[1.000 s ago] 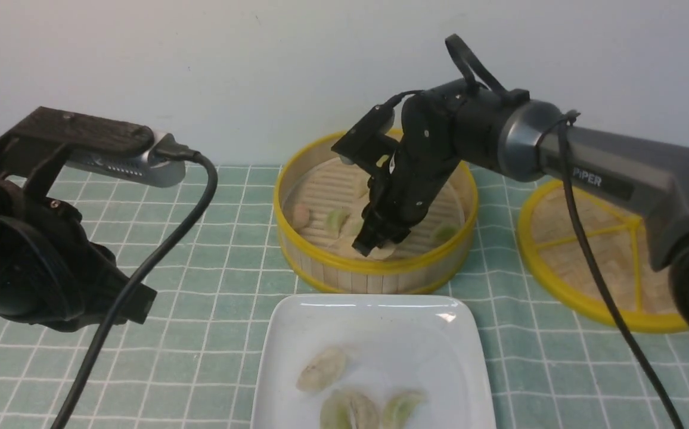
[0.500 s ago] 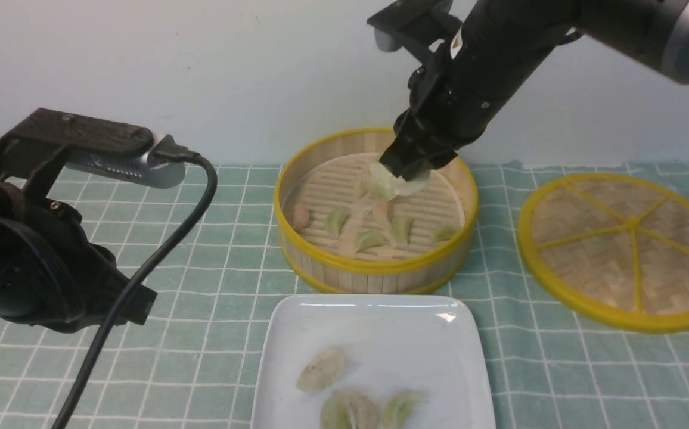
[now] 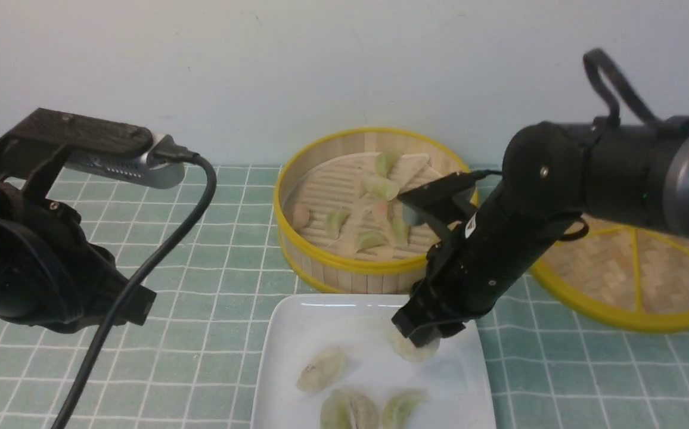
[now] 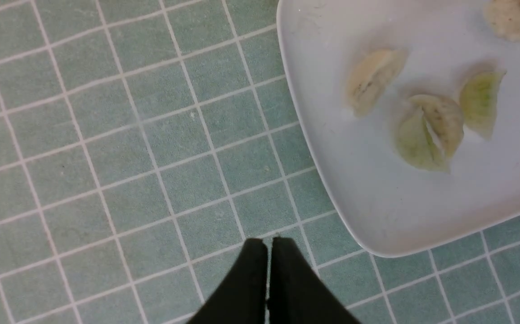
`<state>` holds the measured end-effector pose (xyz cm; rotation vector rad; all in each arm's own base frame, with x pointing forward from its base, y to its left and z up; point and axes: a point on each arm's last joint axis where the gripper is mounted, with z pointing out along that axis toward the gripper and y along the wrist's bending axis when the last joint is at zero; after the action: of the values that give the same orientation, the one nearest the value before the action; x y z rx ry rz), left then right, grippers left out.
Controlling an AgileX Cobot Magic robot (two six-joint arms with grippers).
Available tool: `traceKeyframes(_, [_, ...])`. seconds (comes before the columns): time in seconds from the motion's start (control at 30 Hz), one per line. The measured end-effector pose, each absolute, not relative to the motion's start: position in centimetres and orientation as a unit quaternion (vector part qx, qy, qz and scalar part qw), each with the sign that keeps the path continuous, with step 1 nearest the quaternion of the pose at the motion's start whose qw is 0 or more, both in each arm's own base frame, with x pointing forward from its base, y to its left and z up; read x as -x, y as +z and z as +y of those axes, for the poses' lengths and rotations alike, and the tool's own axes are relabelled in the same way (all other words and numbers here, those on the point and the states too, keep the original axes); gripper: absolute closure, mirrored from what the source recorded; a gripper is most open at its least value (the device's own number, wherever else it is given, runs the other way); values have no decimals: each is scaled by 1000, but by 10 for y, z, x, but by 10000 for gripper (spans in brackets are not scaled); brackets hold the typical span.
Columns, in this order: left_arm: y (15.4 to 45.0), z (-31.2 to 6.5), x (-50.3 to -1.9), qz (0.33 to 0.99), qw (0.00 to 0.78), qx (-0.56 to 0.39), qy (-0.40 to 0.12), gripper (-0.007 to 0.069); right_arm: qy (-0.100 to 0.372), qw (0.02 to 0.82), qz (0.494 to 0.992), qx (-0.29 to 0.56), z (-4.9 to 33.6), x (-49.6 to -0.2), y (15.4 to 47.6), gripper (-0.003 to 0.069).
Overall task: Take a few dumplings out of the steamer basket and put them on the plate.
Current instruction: Use the right arm to put the dumpling into the plate
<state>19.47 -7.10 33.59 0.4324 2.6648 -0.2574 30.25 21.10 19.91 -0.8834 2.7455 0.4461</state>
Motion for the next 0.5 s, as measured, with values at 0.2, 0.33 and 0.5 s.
traceKeyframes(0.2, [336,-71,-195,960,214,-156,-93,631,154,105,936,297,215,-307,195,321])
traceKeyframes(0.33, [337,-71,-196,957,224,-157,-93,631,155,128,935,294,214,-307,233,279])
traceKeyframes(0.5, [339,-72,-199,952,244,-156,-95,631,142,236,919,284,191,-285,318,496])
